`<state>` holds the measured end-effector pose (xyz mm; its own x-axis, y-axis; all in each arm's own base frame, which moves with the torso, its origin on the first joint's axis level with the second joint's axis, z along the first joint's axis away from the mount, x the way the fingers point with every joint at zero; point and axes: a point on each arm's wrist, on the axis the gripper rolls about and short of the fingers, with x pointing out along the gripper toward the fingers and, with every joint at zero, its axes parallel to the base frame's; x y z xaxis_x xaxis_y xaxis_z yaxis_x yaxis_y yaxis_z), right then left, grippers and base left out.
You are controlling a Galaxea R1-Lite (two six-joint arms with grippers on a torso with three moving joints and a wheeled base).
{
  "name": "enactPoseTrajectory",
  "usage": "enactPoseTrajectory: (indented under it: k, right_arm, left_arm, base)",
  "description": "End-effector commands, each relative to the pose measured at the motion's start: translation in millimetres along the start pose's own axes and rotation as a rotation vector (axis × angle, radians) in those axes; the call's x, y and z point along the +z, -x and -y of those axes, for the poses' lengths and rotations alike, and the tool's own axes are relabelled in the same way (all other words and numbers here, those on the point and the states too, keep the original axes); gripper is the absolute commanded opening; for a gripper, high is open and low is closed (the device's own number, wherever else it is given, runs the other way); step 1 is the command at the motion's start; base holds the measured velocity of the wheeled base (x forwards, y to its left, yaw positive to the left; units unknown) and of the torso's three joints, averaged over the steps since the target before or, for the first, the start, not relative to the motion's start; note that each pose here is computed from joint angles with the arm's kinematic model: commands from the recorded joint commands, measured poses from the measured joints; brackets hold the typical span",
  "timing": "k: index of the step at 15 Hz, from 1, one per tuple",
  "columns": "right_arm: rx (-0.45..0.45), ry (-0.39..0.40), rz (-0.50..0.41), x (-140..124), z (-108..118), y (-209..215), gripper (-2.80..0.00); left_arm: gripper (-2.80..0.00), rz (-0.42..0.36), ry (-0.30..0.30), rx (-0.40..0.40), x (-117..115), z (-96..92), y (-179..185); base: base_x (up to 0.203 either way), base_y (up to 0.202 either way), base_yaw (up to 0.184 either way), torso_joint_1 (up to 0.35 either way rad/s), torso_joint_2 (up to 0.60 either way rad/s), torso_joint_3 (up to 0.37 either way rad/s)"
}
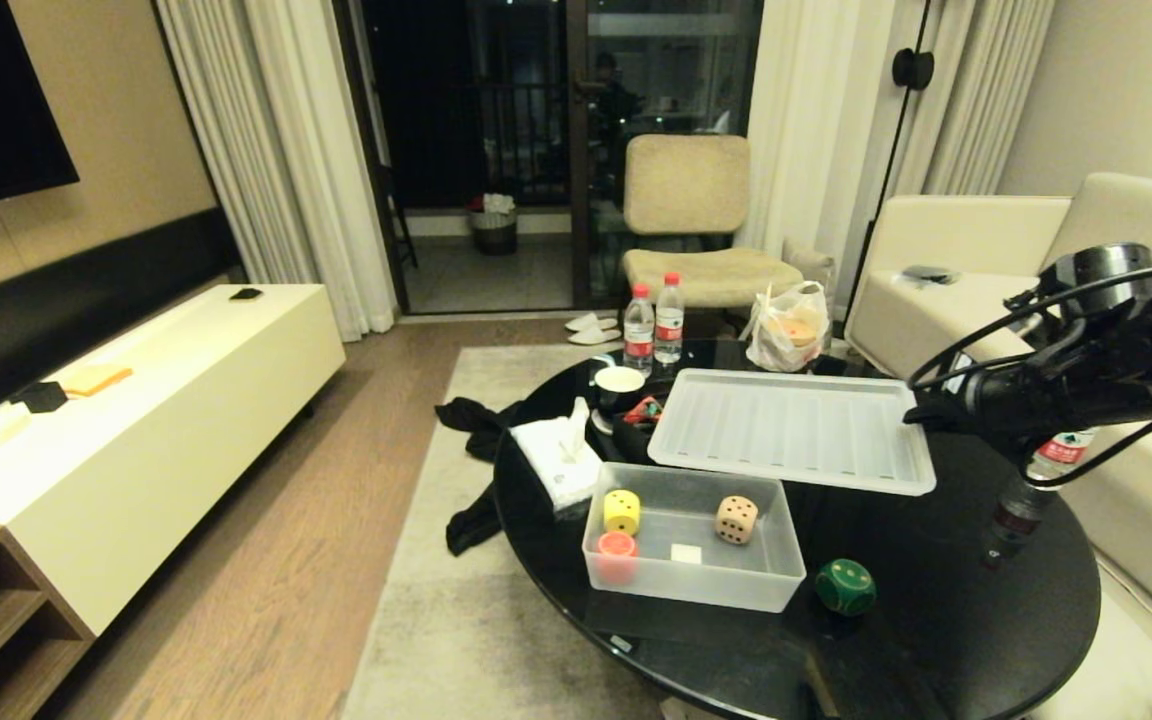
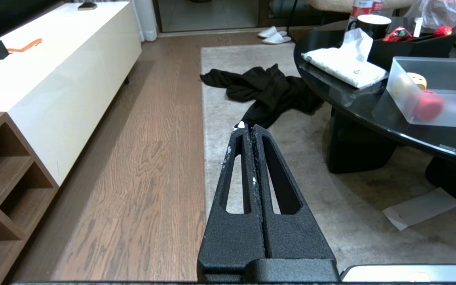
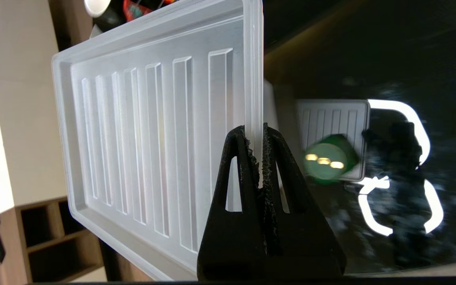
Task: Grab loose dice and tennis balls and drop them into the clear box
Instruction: Open the lid
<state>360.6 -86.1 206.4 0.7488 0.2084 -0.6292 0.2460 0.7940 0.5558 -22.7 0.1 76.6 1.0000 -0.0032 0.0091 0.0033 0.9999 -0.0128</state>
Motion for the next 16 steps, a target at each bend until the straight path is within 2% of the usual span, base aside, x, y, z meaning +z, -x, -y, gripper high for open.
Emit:
enactPoseTrajectory:
  k: [1,6,11,16]
  right_arm:
    - [-0.03,-0.008,0.066,7.6,21.4,33.7,-2.8]
    - [-0.076,-0.081,0.114,16.2,84.2,67.2,-2.8]
    - [-0.157,-0.152,0.137,22.8,153.3,76.4,-2.8]
    - [-0.154,-0.224,0.137,31.4,199.1,68.0,-2.8]
  left_arm:
    - [-2.8,-0.001,0.001,0.0,-0.4,0.0,-0.1]
    - [-2.8,-0.001,0.001,0.0,-0.4,0.0,-0.1]
    - [-2.8,-0.001,0.0,0.0,-0.4,0.0,-0.1]
    - [-2.8,-0.001,0.0,0.0,-0.4,0.0,-0.1]
  base:
    - [0.0,0.0,0.0,0.0,0.0,0.0]
    - [0.0,0.0,0.0,0.0,0.0,0.0]
    - [0.0,0.0,0.0,0.0,0.0,0.0]
    - [0.0,0.0,0.0,0.0,0.0,0.0]
